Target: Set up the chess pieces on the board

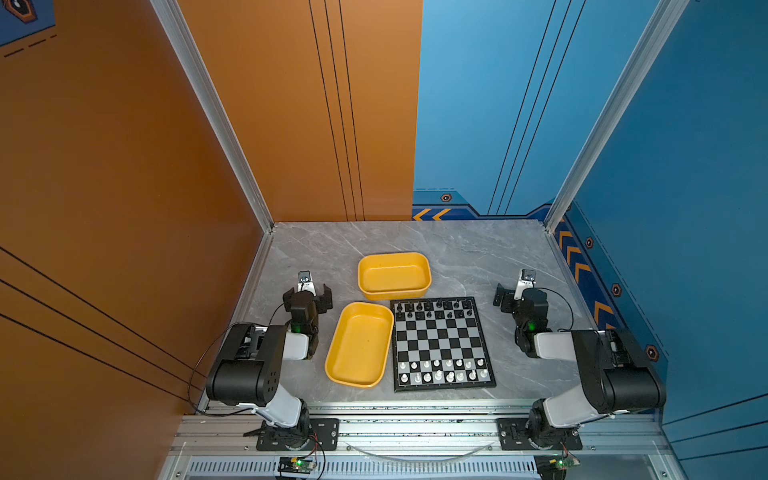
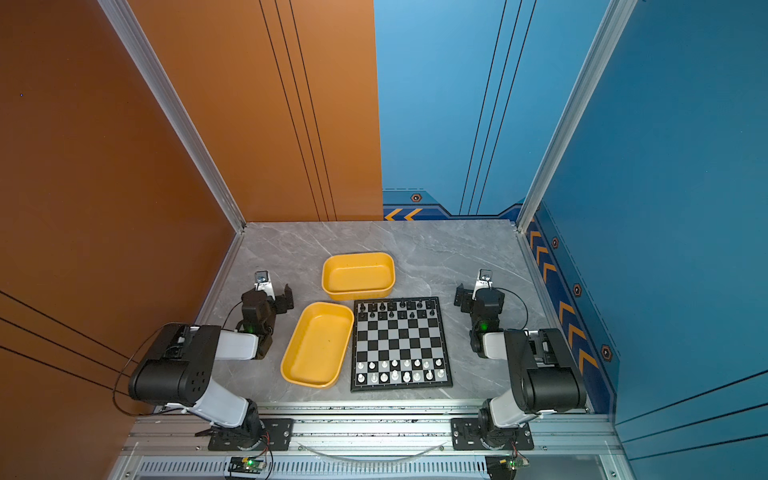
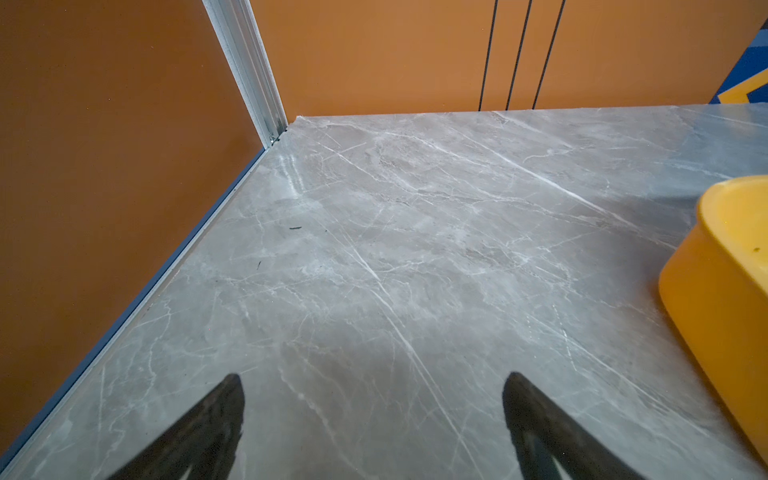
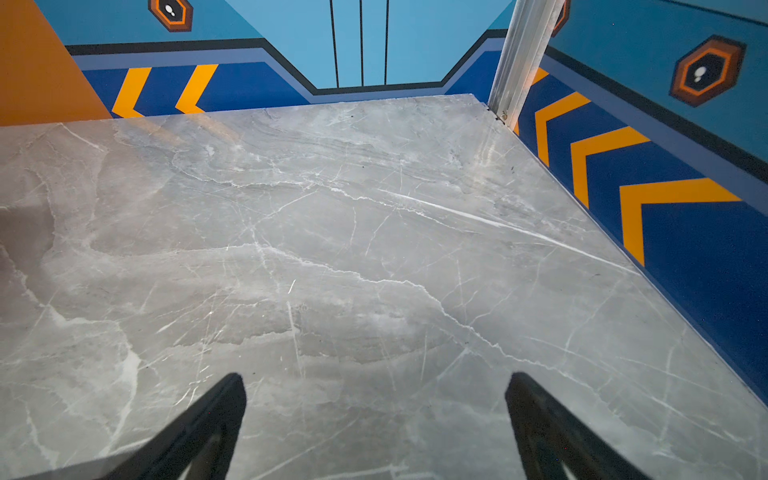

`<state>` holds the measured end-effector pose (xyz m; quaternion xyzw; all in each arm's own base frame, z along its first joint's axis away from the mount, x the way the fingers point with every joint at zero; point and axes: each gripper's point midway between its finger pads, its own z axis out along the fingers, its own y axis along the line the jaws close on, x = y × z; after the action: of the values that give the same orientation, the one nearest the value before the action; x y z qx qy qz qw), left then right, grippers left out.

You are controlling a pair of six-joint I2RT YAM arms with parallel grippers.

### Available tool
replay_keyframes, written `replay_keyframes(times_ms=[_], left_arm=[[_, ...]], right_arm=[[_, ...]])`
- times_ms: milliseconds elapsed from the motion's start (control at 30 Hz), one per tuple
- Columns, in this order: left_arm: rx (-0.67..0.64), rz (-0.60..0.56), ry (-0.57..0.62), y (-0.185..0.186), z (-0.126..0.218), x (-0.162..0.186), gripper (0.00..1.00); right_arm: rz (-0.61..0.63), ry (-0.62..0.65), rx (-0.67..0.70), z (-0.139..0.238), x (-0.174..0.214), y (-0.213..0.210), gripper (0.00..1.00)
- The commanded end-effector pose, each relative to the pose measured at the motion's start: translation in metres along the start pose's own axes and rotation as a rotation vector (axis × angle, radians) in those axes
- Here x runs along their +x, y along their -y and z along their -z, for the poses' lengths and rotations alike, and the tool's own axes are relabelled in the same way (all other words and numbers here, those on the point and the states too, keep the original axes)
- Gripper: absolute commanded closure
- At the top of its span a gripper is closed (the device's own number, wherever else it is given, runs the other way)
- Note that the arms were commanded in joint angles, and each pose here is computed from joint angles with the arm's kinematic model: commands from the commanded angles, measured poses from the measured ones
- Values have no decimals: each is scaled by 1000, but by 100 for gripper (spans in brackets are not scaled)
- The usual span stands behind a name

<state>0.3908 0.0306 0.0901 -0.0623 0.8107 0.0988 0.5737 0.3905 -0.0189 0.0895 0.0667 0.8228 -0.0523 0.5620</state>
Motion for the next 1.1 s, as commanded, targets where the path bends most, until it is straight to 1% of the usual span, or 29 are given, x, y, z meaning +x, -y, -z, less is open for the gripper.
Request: replay_keyframes(times_ms=[0,100,1067], left_arm=[[19,4,-1,7,1,-2,2],[18,-12,2,9,2,-2,2],[25,-7,4,9,1,-3,2]], right_arm=[[9,11,-11,-1,-2,-1,0],[9,11,-11,-1,-2,-2,0],[9,11,-10,-1,-2,-1,0]])
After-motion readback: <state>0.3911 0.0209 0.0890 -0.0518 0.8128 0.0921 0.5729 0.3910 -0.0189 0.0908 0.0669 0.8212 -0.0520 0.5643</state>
